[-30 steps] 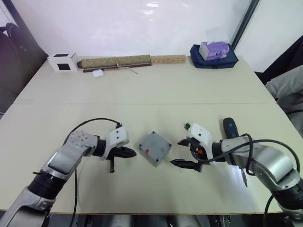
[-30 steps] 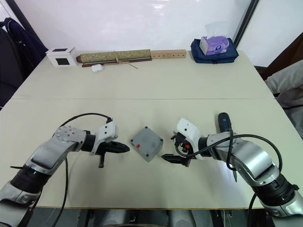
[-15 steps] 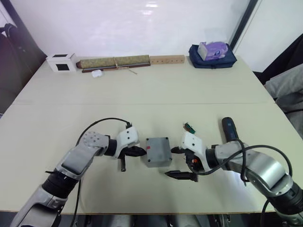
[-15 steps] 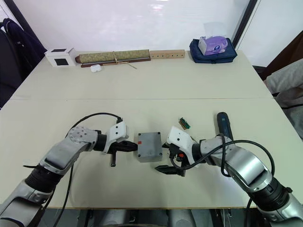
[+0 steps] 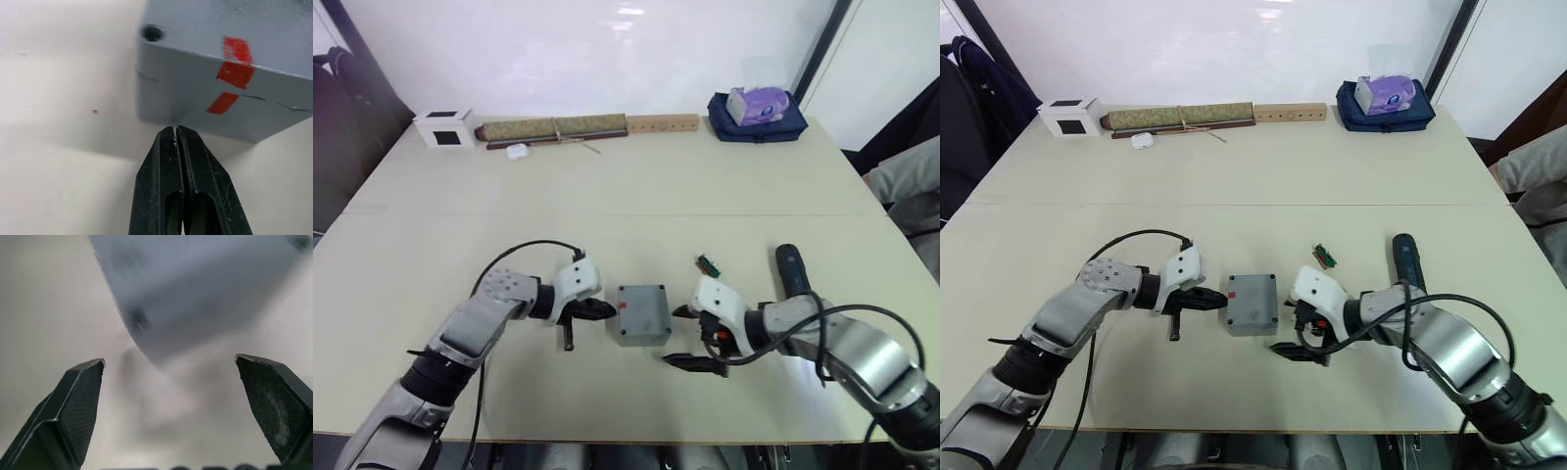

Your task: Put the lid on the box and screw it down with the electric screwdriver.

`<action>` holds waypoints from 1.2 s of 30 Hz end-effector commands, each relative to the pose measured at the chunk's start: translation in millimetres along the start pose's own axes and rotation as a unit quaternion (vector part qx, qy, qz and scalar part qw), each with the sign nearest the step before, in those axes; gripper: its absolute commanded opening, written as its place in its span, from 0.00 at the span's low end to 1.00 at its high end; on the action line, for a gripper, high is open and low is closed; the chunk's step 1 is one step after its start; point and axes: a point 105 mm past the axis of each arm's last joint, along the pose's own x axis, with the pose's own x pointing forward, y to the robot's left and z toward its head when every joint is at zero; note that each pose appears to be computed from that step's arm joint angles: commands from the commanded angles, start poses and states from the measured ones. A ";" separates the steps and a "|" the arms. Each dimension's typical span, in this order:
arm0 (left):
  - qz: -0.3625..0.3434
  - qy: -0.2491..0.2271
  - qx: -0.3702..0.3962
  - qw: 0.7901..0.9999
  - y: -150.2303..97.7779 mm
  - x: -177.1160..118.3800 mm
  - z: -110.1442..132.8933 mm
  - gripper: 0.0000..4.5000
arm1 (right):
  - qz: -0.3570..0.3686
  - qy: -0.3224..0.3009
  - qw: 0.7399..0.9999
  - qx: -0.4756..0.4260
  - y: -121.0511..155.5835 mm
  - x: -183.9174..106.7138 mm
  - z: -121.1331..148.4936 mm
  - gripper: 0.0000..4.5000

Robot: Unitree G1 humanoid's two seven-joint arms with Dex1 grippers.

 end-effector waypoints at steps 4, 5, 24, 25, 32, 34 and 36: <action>0.005 -0.079 0.024 0.997 11.1 -47.6 60.6 0.00 | -0.136 -0.116 0.981 0.079 -32.9 -49.4 16.0 0.98; -0.004 -0.084 0.028 0.996 8.3 -47.7 65.7 0.00 | -0.155 -0.120 0.977 0.085 -37.7 -50.4 12.1 0.98; -0.076 -0.086 0.077 0.990 -13.5 -30.0 89.5 0.00 | -0.222 -0.137 0.959 0.109 -54.6 -24.0 -32.8 0.52; -0.076 -0.086 0.077 0.990 -13.4 -29.6 89.3 0.00 | -0.221 -0.138 0.959 0.110 -54.7 -22.7 -32.3 0.52; -0.072 -0.085 0.073 0.991 -11.5 -28.6 86.8 0.00 | -0.212 -0.139 0.961 0.112 -54.8 -15.8 -29.0 0.46; -0.072 -0.085 0.072 0.991 -11.4 -28.8 86.2 0.00 | -0.212 -0.140 0.961 0.112 -55.7 -15.5 -28.4 0.34; -0.072 -0.085 0.072 0.991 -11.3 -29.0 85.5 0.00 | -0.211 -0.139 0.961 0.111 -55.9 -15.5 -28.4 0.14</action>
